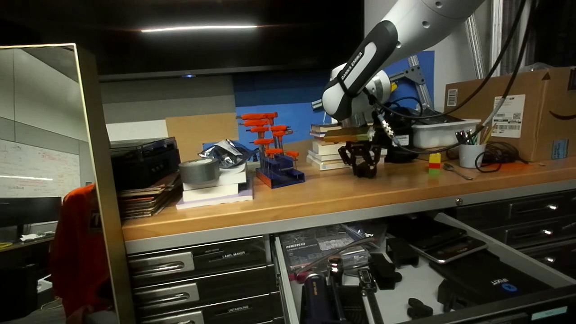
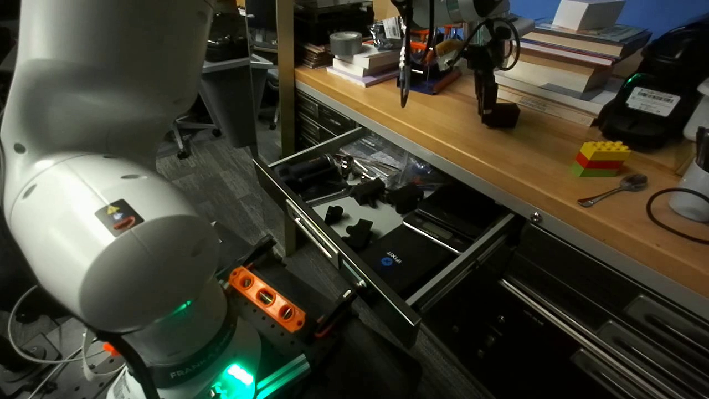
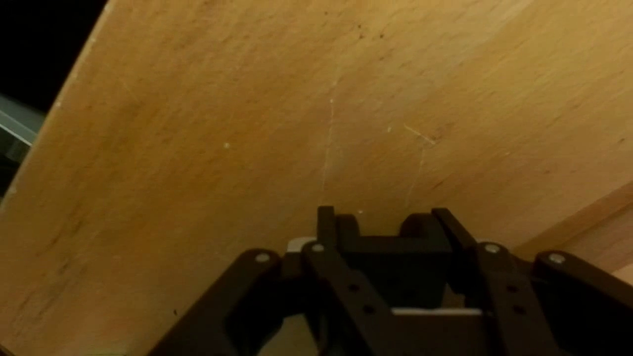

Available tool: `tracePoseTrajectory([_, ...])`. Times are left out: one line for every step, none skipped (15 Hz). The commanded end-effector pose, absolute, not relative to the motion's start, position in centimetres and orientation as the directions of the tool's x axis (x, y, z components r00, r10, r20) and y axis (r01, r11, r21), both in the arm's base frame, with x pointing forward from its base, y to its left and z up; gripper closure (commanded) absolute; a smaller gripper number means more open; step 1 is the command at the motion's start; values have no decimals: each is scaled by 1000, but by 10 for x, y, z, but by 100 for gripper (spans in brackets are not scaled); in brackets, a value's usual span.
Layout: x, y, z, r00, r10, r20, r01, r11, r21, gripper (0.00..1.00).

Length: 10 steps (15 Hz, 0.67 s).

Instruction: Pick up the black objects from the countertop, put them in the drawer and close the drawer.

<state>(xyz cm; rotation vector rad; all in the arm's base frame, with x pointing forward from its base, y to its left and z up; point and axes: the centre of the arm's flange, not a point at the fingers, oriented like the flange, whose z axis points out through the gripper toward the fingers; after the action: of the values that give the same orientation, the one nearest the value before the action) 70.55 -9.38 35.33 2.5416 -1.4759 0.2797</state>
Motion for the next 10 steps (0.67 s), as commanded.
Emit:
tracePoseTrajectory([698,-86,368,567,-787,243,-822,-560,106,75])
tracePoseTrajectory([694,-84,369,595,-770,229,-802,-586,114,75])
tracePoseTrajectory([686,-79,369,639,-743,199,-769,-627,127,75])
tracePoseTrajectory([679,-74,369,672,-718,182,-740,-659,132,75])
tracePoseTrajectory([670,-69,367,702,-692,167,-712,-687,143,75])
tracePoseTrajectory([655,-63,367,731,-666,151,-682,-716,146,75])
tracePoseTrajectory([645,-60,365,754,-643,137,-657,-739,150,75])
tracePoseTrajectory([629,-55,365,774,-622,120,-634,-759,149,75])
tracePoseTrajectory([615,-52,365,787,-607,111,-617,-772,151,75])
tracePoseTrajectory([602,-48,366,797,-596,101,-604,-782,154,75])
